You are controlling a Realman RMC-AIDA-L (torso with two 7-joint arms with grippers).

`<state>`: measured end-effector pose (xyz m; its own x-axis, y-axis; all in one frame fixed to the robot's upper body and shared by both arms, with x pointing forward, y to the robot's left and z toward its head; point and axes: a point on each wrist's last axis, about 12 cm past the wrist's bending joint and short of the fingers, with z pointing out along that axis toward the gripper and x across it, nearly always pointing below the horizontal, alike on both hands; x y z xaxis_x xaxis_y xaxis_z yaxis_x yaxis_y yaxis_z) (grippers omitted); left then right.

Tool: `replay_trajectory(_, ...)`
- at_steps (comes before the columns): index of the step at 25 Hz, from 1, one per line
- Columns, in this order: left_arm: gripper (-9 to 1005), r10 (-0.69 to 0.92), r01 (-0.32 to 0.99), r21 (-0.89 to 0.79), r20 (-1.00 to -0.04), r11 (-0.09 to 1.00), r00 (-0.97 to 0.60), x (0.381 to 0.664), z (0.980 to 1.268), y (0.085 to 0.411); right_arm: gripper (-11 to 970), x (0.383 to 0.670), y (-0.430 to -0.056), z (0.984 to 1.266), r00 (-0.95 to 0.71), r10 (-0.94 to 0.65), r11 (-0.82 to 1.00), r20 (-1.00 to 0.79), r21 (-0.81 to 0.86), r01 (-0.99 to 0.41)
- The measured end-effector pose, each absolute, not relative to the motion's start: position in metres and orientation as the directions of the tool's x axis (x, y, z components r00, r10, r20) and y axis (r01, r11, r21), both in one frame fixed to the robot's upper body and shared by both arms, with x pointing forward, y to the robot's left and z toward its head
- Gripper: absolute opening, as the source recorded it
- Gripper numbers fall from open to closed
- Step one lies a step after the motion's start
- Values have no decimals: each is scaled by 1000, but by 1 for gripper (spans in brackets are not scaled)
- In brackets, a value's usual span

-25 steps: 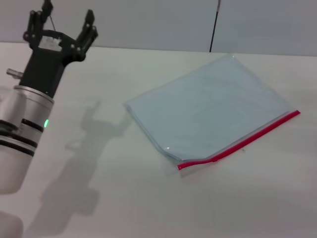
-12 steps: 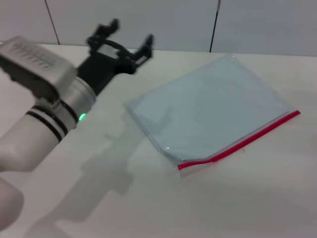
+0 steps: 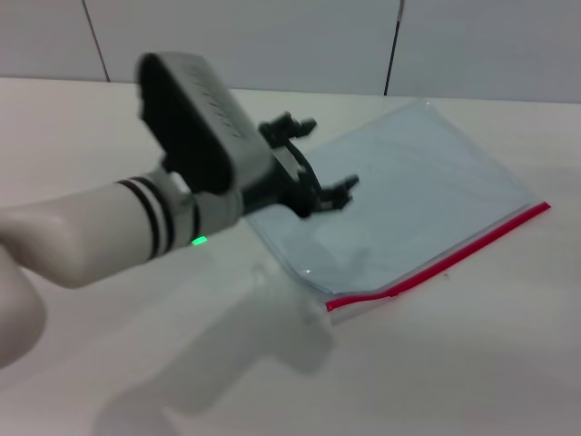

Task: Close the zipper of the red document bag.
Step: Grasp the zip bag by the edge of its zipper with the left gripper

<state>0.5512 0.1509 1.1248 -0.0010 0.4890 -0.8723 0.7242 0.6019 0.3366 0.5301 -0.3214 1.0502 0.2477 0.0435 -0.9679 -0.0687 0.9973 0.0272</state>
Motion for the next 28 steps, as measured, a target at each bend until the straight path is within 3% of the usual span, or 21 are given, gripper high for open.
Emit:
replay_trajectory(9, 891, 740, 827, 457, -669, 327, 77, 528, 1132, 111, 833, 531, -321, 1051, 249, 43, 997, -968, 27, -70)
replay_trajectory(16, 890, 826, 868, 465, -549, 176, 127, 511, 1130, 85, 833, 531, -321, 1051, 250, 41, 997, -967, 24, -73)
replay_trajectory(28, 891, 876, 883, 445, -473, 149, 91, 511, 1122, 82, 832, 532, -320, 1052, 251, 46, 997, -967, 27, -76)
